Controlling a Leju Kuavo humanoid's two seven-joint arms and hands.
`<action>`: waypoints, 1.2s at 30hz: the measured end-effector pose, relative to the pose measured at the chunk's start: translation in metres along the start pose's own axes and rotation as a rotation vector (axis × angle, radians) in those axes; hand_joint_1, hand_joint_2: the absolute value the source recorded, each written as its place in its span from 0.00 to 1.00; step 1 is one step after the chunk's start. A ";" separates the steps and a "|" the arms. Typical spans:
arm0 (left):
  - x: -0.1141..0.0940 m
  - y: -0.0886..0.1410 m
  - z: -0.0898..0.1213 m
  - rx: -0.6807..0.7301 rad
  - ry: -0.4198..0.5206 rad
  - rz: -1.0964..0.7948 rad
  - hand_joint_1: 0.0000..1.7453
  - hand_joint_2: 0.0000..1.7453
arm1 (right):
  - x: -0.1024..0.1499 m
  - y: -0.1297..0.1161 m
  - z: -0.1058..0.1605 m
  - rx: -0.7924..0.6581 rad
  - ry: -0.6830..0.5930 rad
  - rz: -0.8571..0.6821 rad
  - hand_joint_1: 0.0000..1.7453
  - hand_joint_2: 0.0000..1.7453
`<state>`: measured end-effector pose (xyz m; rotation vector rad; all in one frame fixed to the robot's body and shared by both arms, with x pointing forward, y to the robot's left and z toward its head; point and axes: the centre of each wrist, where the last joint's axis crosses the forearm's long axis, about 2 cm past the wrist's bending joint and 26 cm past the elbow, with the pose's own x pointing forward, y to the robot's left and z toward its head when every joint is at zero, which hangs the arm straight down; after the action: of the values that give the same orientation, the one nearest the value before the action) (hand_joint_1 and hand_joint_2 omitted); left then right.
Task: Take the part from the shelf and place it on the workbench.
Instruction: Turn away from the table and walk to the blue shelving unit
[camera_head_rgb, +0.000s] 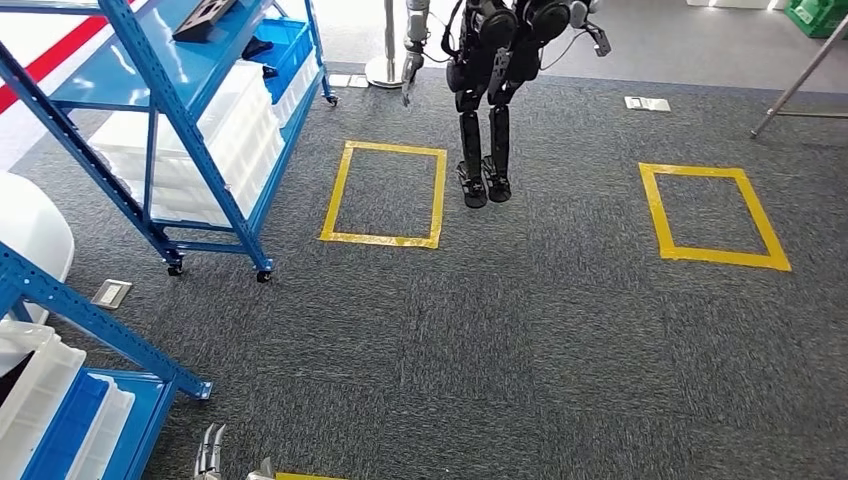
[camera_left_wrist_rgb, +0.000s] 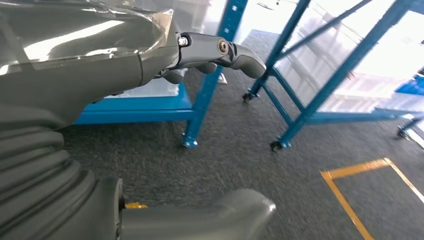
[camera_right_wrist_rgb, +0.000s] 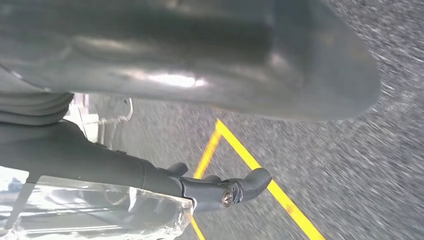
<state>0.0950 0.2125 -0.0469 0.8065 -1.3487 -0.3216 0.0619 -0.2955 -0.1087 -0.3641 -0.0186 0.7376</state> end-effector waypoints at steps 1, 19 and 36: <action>-0.001 0.000 0.000 0.002 0.005 -0.001 0.00 0.00 | 0.000 0.000 0.000 0.001 -0.001 0.000 0.00 0.00; 0.009 -0.041 0.024 -0.196 0.392 0.078 0.00 0.00 | 0.002 -0.002 0.000 0.012 0.009 -0.053 0.00 0.00; 0.008 -0.053 0.040 -0.287 0.470 0.082 0.00 0.00 | -0.004 0.000 -0.001 0.017 0.034 -0.089 0.00 0.00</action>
<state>0.0715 0.1571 -0.0762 0.5399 -0.8673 -0.2348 0.0591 -0.2985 -0.1091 -0.3574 0.0039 0.6431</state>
